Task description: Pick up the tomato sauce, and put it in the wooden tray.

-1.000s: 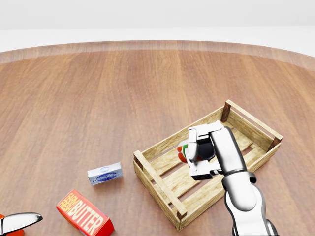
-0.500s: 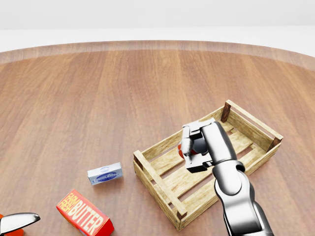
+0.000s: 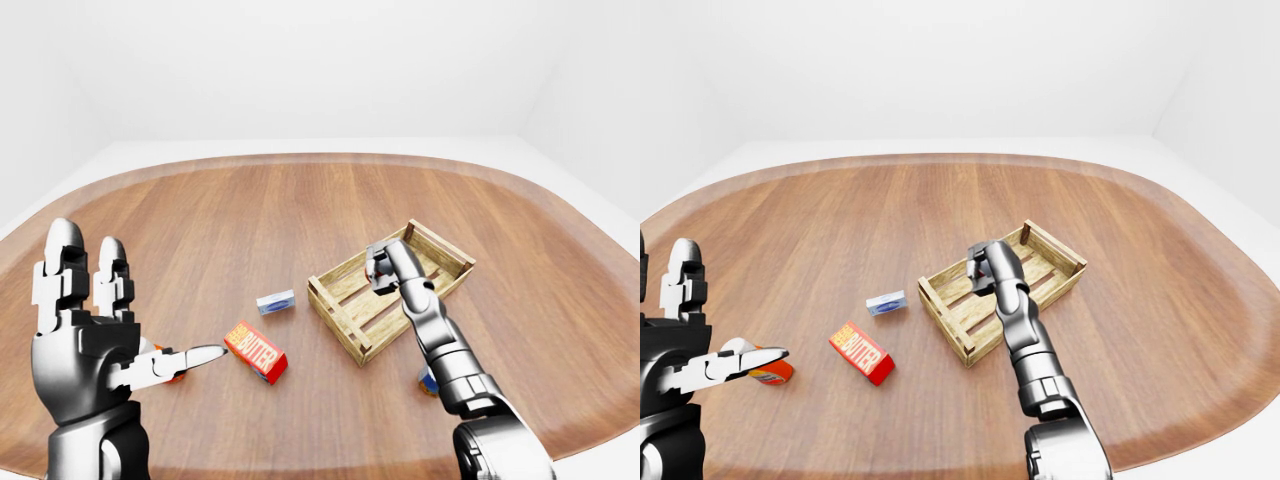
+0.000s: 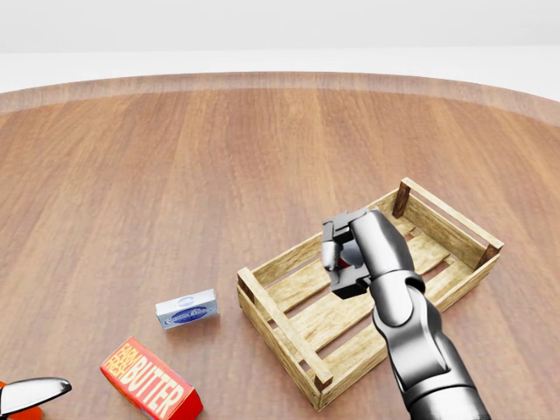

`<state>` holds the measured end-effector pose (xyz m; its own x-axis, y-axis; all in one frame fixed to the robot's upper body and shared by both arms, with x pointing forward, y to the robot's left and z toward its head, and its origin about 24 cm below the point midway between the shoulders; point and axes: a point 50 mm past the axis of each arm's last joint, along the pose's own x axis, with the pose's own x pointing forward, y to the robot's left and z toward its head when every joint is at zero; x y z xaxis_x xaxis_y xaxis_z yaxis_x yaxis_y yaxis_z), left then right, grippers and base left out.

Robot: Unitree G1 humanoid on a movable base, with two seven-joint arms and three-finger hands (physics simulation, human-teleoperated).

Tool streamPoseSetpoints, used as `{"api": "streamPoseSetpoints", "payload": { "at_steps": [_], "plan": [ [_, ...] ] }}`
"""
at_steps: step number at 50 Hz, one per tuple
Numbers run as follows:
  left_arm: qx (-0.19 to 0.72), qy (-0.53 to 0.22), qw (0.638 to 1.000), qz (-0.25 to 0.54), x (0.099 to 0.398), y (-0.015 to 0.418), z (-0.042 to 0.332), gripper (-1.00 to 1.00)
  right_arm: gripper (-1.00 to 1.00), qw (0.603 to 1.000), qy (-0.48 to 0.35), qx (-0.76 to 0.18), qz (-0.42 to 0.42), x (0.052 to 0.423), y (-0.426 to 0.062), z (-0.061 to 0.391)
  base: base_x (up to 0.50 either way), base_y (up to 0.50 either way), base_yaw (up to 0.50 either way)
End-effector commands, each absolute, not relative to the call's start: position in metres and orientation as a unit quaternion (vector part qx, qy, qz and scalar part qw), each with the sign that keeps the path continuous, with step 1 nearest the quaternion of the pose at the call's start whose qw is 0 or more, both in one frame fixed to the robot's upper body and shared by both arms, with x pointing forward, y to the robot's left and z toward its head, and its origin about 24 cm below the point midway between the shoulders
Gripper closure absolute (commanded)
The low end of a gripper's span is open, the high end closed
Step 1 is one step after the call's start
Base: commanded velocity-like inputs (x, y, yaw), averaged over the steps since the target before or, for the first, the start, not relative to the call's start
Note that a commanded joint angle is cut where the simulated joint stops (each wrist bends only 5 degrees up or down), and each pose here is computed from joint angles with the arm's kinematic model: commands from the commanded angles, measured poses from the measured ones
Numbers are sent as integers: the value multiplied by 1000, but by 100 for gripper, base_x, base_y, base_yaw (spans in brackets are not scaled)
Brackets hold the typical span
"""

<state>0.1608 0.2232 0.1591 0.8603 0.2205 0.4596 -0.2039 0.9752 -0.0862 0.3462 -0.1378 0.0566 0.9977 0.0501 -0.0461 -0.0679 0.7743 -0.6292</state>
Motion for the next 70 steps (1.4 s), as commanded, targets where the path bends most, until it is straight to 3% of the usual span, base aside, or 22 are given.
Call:
{"api": "streamPoseSetpoints", "payload": {
  "at_steps": [1, 70],
  "plan": [
    [-17, -240, 964, 110, 161, 223, 159, -100, 100, 930, 34, -366, 13, 357, -144, 48, 0, 0, 0],
    [-17, -240, 964, 110, 162, 223, 159, -100, 100, 895, 115, -432, 16, 361, -155, 17, 0, 0, 0]
  ]
}}
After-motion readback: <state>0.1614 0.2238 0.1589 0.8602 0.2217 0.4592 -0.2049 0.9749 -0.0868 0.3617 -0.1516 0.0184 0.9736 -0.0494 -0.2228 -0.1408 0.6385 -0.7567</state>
